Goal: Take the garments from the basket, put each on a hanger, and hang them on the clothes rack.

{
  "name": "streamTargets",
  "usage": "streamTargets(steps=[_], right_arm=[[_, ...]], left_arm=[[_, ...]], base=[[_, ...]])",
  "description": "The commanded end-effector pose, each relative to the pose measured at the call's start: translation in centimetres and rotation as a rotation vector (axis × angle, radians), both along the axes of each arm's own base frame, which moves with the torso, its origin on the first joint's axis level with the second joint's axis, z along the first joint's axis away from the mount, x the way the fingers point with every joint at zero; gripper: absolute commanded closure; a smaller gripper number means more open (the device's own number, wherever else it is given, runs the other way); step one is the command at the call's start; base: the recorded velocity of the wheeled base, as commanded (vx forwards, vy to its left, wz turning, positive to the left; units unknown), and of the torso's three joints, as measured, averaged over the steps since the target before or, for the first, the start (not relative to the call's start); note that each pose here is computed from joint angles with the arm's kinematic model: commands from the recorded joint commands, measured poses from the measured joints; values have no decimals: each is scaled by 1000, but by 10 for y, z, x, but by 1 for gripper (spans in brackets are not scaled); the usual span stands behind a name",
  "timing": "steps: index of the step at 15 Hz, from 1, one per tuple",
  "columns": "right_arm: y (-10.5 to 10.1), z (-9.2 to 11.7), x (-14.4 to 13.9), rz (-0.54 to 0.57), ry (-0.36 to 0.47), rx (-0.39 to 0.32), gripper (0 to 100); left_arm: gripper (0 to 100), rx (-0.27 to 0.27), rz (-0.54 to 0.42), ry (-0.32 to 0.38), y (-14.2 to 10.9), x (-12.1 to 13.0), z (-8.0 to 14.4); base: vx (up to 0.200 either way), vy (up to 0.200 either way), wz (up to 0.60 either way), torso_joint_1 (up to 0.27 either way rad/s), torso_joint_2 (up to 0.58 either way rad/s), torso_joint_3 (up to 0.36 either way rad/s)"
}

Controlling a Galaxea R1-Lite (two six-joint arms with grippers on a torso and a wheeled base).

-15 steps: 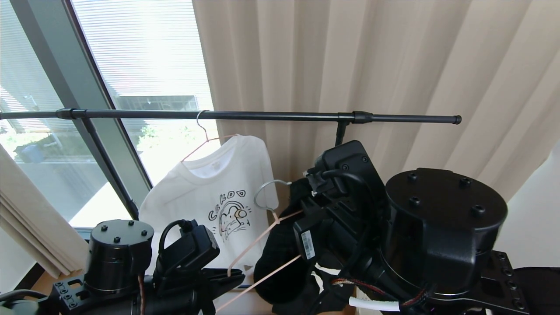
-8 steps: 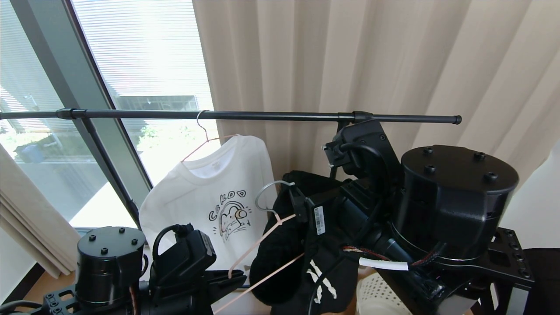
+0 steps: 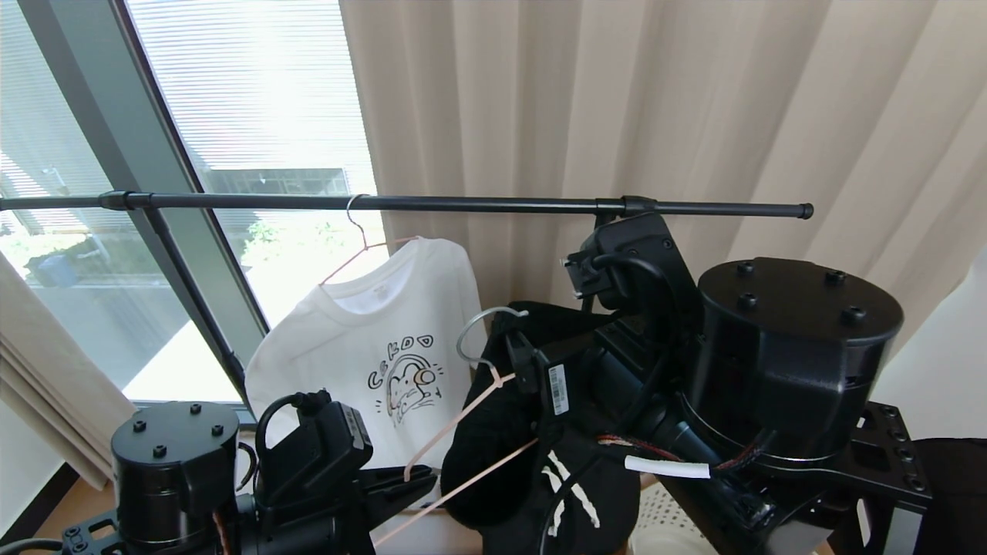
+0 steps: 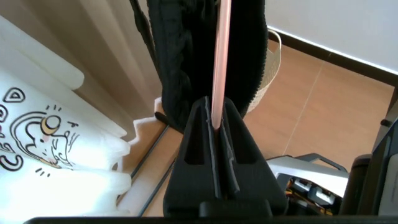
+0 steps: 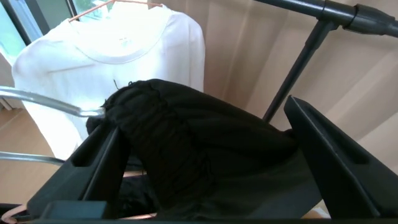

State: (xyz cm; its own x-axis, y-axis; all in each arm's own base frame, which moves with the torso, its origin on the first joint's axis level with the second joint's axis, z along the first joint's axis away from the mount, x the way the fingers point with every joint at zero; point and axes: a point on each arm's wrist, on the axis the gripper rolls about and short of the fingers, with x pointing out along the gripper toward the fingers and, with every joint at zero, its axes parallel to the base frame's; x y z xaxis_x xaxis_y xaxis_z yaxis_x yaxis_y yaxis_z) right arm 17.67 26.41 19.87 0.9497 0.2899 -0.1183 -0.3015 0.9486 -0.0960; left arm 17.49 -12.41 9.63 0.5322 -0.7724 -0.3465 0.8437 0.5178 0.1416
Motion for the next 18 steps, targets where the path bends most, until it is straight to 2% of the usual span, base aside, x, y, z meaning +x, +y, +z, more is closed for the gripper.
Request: streamTargets(steps=[1, 9, 18], right_arm=[[1, -2, -1, 6, 3, -4, 0], [4, -4, -7, 24, 8, -14, 0], [3, -4, -7, 24, 9, -15, 0]], left_arm=[[100, -1, 2, -2, 0, 0, 0], [100, -30, 37, 22, 1, 7, 1], [100, -41, 78, 3, 5, 15, 2]], base=[[0, 0, 0, 0, 0, 0], [0, 0, 0, 0, 0, 0], [0, 0, 0, 0, 0, 0]])
